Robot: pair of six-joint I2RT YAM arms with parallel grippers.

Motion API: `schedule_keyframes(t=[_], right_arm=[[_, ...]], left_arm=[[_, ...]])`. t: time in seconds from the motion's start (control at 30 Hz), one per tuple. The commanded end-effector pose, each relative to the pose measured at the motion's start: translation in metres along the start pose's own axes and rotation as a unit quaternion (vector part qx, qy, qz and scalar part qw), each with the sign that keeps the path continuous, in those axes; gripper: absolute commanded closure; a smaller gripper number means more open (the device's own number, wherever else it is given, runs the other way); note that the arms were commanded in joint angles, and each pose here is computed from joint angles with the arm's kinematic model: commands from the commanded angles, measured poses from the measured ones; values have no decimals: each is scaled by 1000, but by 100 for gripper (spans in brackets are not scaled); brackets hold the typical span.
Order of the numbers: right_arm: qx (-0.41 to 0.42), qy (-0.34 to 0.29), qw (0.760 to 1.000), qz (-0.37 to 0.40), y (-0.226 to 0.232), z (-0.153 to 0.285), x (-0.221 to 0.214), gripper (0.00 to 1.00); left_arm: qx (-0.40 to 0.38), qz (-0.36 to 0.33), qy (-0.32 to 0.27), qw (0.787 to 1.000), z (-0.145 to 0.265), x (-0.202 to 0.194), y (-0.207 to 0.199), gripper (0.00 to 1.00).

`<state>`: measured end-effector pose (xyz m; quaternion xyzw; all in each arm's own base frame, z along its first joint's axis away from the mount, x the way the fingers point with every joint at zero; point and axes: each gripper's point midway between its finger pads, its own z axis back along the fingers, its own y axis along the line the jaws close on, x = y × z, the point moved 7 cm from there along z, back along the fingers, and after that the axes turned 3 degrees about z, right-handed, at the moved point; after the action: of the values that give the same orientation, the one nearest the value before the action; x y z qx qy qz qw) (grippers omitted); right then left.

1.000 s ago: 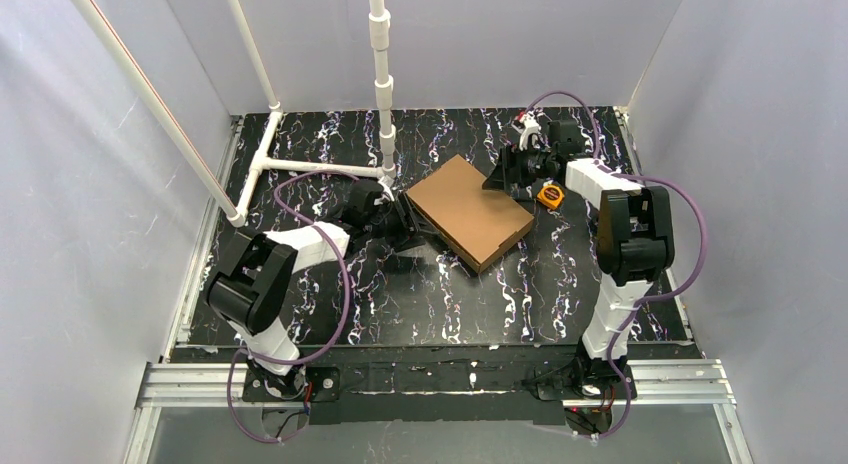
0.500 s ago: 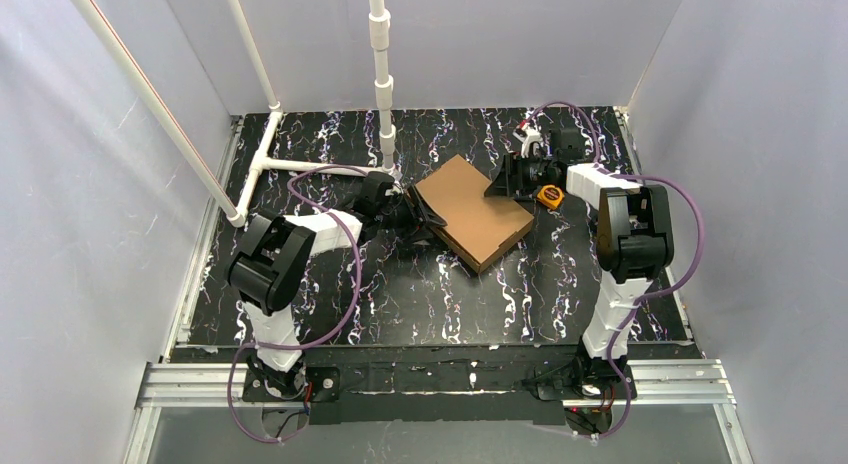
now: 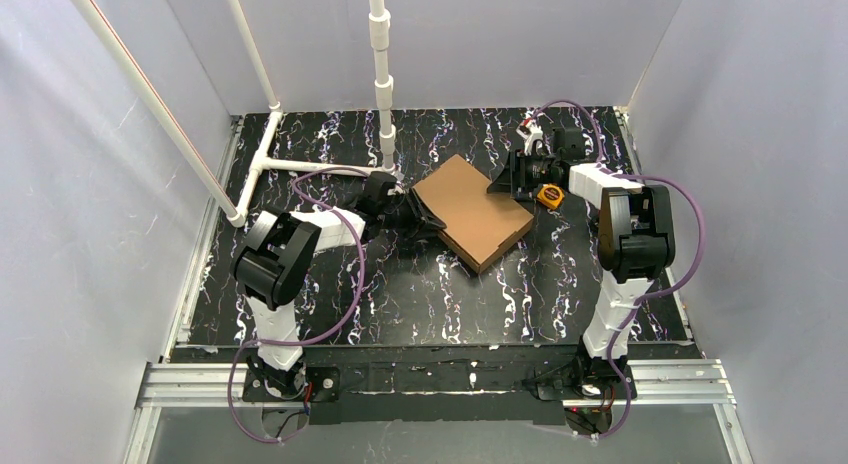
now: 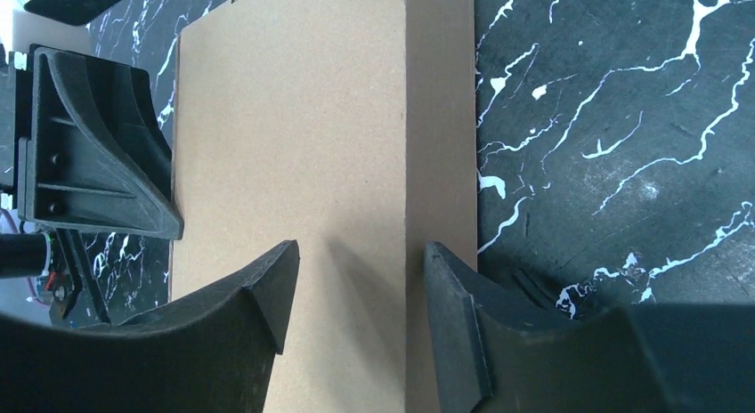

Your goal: Fold the paper box

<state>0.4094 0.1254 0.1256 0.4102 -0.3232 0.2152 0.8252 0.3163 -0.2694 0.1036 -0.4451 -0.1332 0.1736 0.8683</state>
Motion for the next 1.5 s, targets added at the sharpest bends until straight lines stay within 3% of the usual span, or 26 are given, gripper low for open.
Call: schedule_keyframes(t=[0.0, 0.23, 0.5, 0.87, 0.97, 1.2, 1.4, 1.47], right_arm=[[52, -15, 998, 12, 21, 4, 9, 40], [80, -14, 996, 31, 38, 5, 14, 42], [75, -14, 992, 105, 68, 19, 24, 39], [-20, -36, 990, 132, 58, 44, 48, 1], [-43, -30, 994, 95, 41, 41, 38, 2], [24, 10, 1000, -3, 31, 18, 5, 2], [77, 32, 996, -36, 39, 8, -10, 2], [81, 28, 996, -34, 41, 9, -8, 11]], left_arm=[[15, 2, -15, 1000, -2, 7, 6, 68], [24, 9, -16, 1000, 0, 7, 16, 78], [40, -1, -7, 999, 5, 2, 35, 93], [70, -1, 11, 997, 5, -2, 70, 96], [69, 1, 14, 997, 3, -1, 70, 96], [68, 0, 16, 998, 3, -1, 70, 96], [64, -4, 16, 998, 5, -2, 67, 96], [59, -6, 16, 998, 6, -1, 65, 95]])
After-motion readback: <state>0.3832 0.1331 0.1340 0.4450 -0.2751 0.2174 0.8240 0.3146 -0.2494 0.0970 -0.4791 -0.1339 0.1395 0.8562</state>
